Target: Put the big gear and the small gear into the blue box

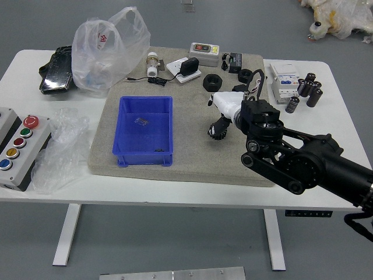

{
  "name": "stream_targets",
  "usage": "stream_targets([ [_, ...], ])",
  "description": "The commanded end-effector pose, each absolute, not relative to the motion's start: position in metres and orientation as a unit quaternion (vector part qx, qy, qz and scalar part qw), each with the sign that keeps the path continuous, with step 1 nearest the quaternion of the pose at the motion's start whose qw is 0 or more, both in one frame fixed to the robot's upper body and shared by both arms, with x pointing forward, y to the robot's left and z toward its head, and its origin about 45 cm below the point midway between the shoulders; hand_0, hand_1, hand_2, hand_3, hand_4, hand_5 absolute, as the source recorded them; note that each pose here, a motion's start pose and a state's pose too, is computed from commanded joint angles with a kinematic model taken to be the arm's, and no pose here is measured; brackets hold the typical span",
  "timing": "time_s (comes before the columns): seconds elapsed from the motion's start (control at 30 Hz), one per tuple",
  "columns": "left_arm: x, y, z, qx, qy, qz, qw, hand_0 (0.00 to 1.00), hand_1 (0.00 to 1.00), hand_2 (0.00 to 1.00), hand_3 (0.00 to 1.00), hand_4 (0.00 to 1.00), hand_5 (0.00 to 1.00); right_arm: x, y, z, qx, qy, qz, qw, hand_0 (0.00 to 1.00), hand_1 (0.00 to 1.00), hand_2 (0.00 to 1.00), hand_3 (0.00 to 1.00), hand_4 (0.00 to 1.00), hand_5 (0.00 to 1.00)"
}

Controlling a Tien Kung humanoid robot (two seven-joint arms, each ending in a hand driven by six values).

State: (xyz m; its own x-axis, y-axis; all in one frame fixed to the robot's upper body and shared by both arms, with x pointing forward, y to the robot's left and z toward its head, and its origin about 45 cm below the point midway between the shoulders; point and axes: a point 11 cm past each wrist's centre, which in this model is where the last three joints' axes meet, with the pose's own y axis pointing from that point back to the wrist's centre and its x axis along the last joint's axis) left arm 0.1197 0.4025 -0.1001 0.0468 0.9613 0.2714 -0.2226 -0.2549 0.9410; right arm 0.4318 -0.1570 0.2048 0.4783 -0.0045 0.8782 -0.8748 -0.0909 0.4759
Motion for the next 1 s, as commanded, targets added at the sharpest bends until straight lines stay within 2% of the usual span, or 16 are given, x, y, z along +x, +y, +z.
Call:
stream_targets([
  [0.43, 0.121, 0.4, -0.1, 0.52, 0.348, 0.593, 0.506, 0.684, 0.415, 0.523, 0.737, 0.677, 0.296, 0.435, -0.172, 0.178, 0.622, -0.346, 0.349, 0.61, 0.109, 0.152, 0.193, 0.792, 0.927, 0.235],
  [0.47, 0.121, 0.4, -0.1, 0.521, 0.348, 0.593, 0.505, 0.684, 0.414, 0.523, 0.737, 0.676, 0.295, 0.436, -0.173, 0.175, 0.621, -0.352, 0.345, 0.61, 0.106, 0.148, 0.188, 0.729, 0.897, 0.222],
  [0.63, 0.121, 0.402, -0.1, 0.525, 0.35, 0.592, 0.502, 0.684, 0.414, 0.523, 0.737, 0.676, 0.295, 0.438, -0.174, 0.167, 0.625, -0.369, 0.335, 0.6, 0.106, 0.148, 0.188, 0.729, 0.897, 0.222],
  [0.67, 0.12, 0.402, -0.1, 0.525, 0.351, 0.592, 0.501, 0.684, 0.413, 0.523, 0.738, 0.675, 0.293, 0.438, -0.174, 0.166, 0.627, -0.371, 0.334, 0.598, 0.104, 0.147, 0.187, 0.674, 0.694, 0.114],
  [0.87, 0.12, 0.404, -0.1, 0.527, 0.351, 0.592, 0.499, 0.684, 0.413, 0.523, 0.738, 0.675, 0.293, 0.437, -0.173, 0.16, 0.632, -0.378, 0.33, 0.59, 0.104, 0.147, 0.187, 0.674, 0.694, 0.114],
  [0.9, 0.12, 0.404, -0.1, 0.527, 0.352, 0.592, 0.499, 0.684, 0.413, 0.523, 0.738, 0.674, 0.292, 0.436, -0.173, 0.159, 0.633, -0.379, 0.33, 0.59, 0.116, 0.144, 0.177, 0.602, 0.426, 0.045],
  [1.0, 0.12, 0.403, -0.1, 0.527, 0.352, 0.591, 0.499, 0.684, 0.413, 0.523, 0.738, 0.674, 0.292, 0.435, -0.173, 0.156, 0.632, -0.378, 0.331, 0.59, 0.116, 0.144, 0.177, 0.602, 0.426, 0.045],
])
